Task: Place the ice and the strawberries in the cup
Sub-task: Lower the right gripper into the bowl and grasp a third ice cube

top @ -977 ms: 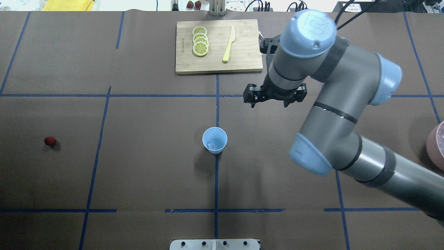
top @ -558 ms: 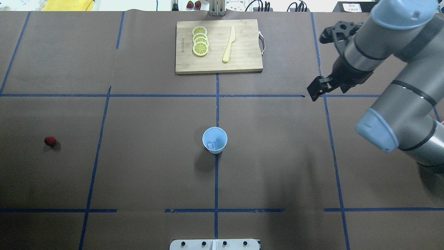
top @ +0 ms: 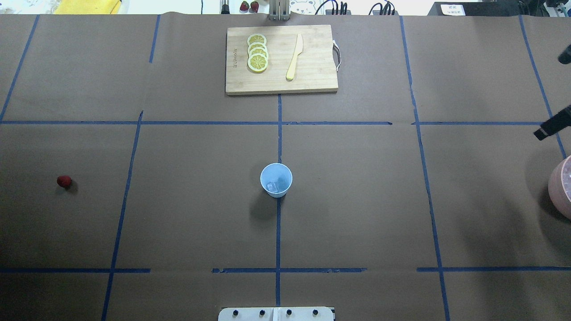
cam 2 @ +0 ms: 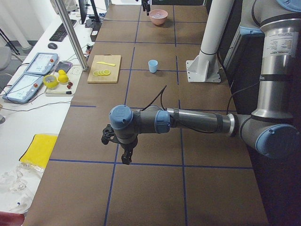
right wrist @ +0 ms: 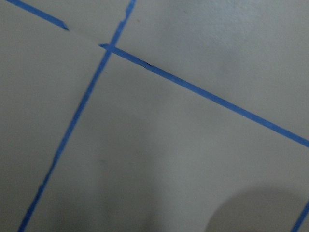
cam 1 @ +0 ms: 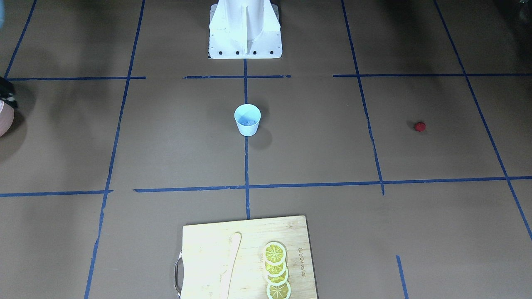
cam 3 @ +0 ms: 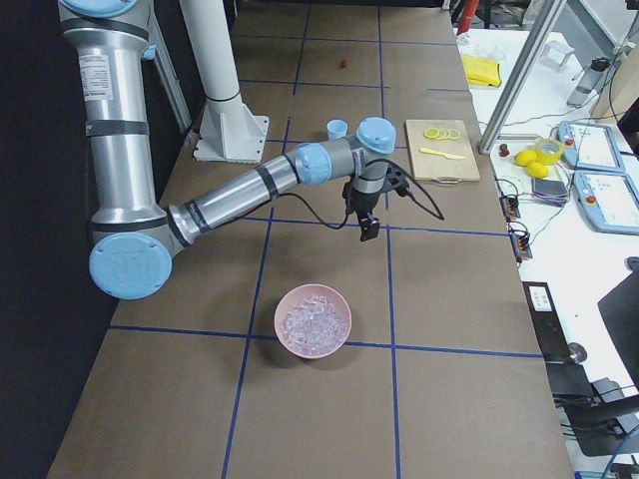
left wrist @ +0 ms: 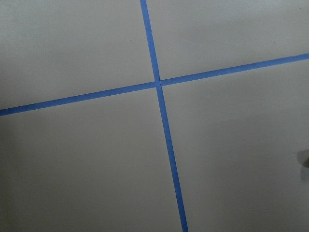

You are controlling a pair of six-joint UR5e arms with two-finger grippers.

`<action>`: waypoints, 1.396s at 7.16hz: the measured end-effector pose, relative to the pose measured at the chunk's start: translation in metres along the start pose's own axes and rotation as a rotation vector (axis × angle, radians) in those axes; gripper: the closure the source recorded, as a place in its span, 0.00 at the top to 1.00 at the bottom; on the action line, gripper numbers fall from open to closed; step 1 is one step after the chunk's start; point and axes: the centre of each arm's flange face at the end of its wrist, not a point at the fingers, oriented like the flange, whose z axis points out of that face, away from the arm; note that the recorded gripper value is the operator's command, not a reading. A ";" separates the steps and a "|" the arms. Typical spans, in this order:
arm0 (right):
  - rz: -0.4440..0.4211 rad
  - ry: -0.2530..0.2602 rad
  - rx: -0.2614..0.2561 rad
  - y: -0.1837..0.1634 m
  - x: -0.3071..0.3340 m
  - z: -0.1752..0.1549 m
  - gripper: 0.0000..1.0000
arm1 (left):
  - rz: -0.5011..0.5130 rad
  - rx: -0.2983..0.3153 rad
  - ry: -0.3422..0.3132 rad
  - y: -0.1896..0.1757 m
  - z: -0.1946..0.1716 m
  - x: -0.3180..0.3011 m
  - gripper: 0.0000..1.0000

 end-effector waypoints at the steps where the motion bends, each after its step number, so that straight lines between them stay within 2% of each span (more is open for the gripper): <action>1: 0.012 -0.001 0.003 0.042 0.028 0.017 0.97 | 0.001 0.001 0.001 0.000 0.000 0.000 1.00; 3: 0.085 0.023 0.040 0.106 0.062 0.052 0.91 | 0.002 0.002 0.001 0.000 -0.001 0.001 1.00; 4: 0.111 0.041 0.056 0.128 0.077 0.067 0.83 | 0.002 0.002 0.001 0.000 -0.001 0.001 1.00; 5: 0.131 0.048 0.057 0.143 0.089 0.081 0.79 | 0.001 0.002 0.001 0.000 0.000 0.001 1.00; 7: 0.162 0.053 0.033 0.158 0.106 0.100 0.75 | 0.001 0.001 0.001 0.000 0.000 0.000 1.00; 10: 0.166 0.069 0.020 0.162 0.115 0.108 0.73 | 0.001 0.001 0.001 0.000 -0.001 0.001 1.00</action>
